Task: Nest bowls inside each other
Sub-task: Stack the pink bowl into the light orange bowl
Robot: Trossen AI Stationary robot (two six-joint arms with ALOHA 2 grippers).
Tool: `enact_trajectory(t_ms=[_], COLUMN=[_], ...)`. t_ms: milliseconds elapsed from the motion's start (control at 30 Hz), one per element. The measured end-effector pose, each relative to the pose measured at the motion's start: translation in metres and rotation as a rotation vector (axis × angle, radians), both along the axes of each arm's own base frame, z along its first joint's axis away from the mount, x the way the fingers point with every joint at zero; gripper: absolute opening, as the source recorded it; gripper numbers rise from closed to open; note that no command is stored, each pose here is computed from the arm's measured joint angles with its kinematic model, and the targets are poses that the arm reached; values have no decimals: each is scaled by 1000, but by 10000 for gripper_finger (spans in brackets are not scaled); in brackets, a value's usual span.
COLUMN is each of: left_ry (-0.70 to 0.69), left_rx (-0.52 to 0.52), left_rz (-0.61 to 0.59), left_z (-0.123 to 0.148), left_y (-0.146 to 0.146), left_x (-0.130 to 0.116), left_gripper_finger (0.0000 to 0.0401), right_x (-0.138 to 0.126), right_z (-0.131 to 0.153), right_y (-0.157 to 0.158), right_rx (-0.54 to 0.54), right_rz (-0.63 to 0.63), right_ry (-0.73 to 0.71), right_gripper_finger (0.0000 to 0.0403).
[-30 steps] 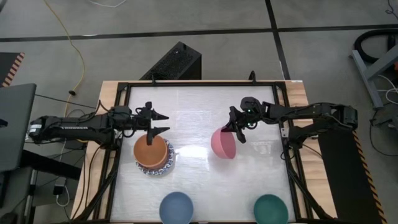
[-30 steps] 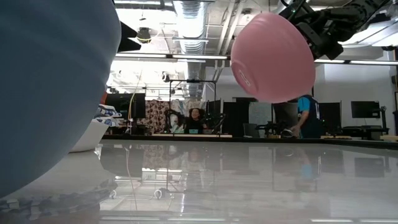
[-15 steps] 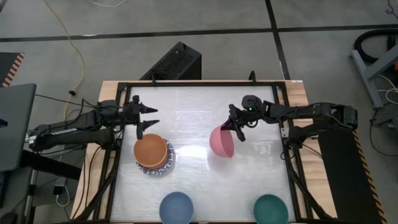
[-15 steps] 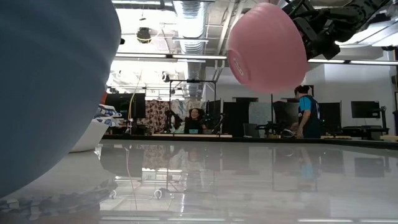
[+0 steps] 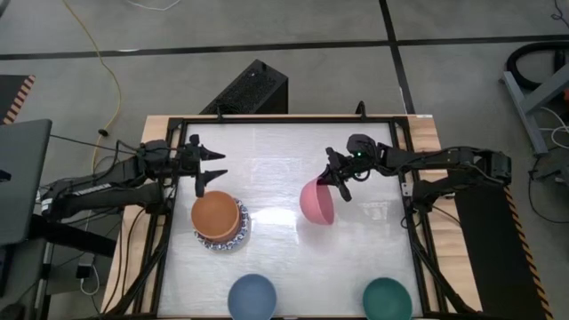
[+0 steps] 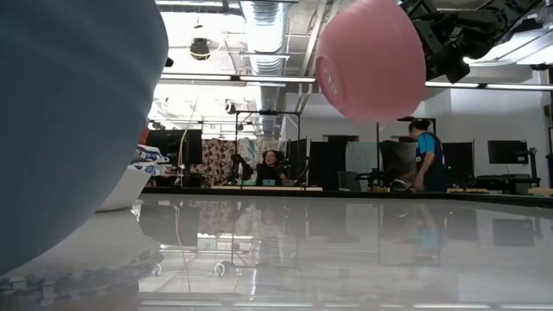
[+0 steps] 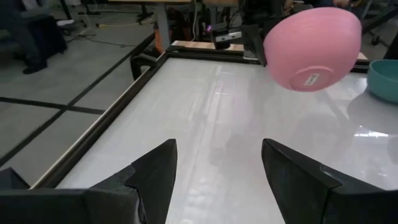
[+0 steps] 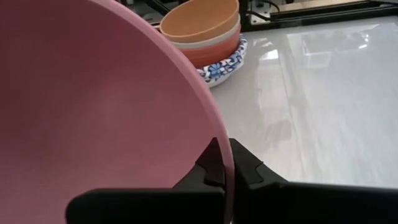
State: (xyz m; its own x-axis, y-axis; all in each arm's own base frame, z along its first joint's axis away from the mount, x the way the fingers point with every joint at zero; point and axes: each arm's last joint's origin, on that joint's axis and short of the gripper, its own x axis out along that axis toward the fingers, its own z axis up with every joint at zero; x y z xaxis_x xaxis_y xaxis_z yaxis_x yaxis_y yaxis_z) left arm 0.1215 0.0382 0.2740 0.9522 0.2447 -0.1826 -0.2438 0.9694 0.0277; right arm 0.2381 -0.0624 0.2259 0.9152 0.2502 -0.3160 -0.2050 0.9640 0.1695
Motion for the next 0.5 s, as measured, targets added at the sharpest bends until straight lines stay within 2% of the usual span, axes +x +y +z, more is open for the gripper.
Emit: enact_trajectory(t_ms=[500], left_ry=[0], left_rx=[-51], left_rz=[-18], left_z=[-2], left_y=[9], left_x=[-2], left_gripper_finger=[224], right_x=[-1], right_z=[0], right_y=[-2], right_rx=[-22], right_rz=[23], right_ry=[-11], right_gripper_finger=[12])
